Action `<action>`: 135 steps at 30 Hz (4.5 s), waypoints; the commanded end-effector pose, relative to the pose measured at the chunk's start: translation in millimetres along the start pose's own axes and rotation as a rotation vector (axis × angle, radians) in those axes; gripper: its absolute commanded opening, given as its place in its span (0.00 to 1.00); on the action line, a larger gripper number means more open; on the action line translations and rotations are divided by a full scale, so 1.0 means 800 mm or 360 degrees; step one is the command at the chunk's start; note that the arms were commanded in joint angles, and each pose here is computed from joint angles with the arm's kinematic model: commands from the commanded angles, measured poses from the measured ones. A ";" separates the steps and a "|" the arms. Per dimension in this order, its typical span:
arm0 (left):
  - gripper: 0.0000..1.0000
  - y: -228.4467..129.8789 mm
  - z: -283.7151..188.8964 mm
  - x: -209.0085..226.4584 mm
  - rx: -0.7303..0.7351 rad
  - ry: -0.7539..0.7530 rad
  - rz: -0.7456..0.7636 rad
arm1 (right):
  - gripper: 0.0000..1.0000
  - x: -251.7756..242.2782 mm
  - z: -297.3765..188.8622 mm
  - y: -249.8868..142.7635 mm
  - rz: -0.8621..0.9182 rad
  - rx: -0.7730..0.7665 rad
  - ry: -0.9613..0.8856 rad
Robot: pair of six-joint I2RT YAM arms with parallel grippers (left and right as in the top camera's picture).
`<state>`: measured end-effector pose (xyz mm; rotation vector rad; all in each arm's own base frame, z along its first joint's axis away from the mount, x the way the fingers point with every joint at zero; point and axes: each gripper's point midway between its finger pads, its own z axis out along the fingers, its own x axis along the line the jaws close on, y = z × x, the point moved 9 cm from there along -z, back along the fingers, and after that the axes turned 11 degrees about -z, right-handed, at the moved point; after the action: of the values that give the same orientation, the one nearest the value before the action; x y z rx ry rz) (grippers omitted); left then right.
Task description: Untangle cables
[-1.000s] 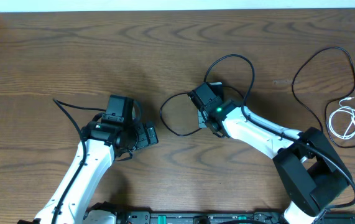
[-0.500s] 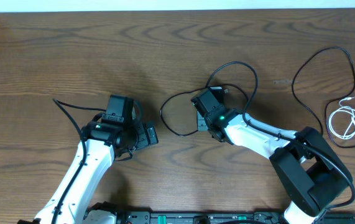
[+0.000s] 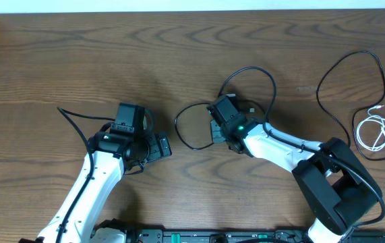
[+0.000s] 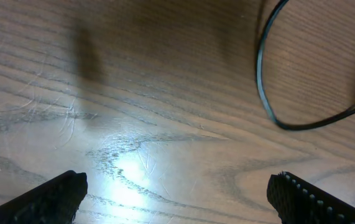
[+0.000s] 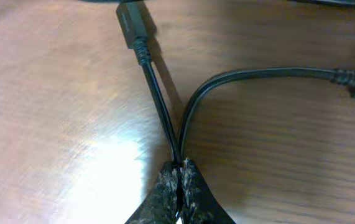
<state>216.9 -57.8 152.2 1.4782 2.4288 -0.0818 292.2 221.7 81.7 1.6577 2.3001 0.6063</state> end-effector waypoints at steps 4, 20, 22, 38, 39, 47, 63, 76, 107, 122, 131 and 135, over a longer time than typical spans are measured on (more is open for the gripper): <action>0.98 0.003 -0.001 0.000 -0.0012 0.0013 0.0009 | 0.01 0.008 -0.041 0.030 -0.0091 -0.0136 0.0228; 0.98 0.003 -0.001 0.000 -0.0012 0.0013 0.0008 | 0.01 -0.050 -0.109 0.040 -0.0104 -0.0232 -0.0179; 0.98 0.003 -0.001 0.000 -0.0012 0.0013 0.0009 | 0.01 -0.058 -0.104 0.032 -0.0104 -0.0162 -0.0258; 0.98 0.003 -0.001 0.000 -0.0012 0.0013 0.0009 | 0.09 -0.080 -0.033 -0.010 -0.0087 0.0183 -0.0610; 0.98 0.003 -0.001 0.000 -0.0012 0.0013 0.0009 | 0.16 -0.081 -0.030 -0.012 -0.0091 0.0198 -0.0614; 0.98 0.003 -0.001 0.000 -0.0012 0.0013 0.0009 | 0.59 -0.087 -0.019 -0.020 -0.0074 0.0238 -0.0714; 0.98 0.003 -0.001 0.000 -0.0012 0.0013 0.0009 | 0.44 -0.120 -0.025 -0.037 0.0512 0.0306 -0.0837; 0.98 0.003 -0.001 0.000 -0.0012 0.0013 0.0009 | 0.02 -0.104 -0.014 -0.040 0.0241 0.0578 -0.0013; 0.98 0.003 -0.001 0.000 -0.0012 0.0013 0.0009 | 0.01 -0.033 -0.065 0.011 -0.0430 0.0519 -0.0328; 0.98 0.003 -0.001 0.000 -0.0012 0.0013 0.0009 | 0.03 -0.053 -0.070 0.020 0.0093 0.0300 -0.0738; 0.98 0.003 -0.001 0.000 -0.0012 0.0013 0.0009 | 0.33 -0.054 -0.068 0.019 0.0146 0.0292 -0.0747; 0.98 0.003 -0.001 0.000 -0.0012 0.0013 0.0009 | 0.48 -0.054 -0.063 0.023 0.0128 0.0264 -0.0710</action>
<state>216.9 -57.8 152.2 1.4787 2.4285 -0.0818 297.4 178.2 135.5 1.7583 2.0216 0.0409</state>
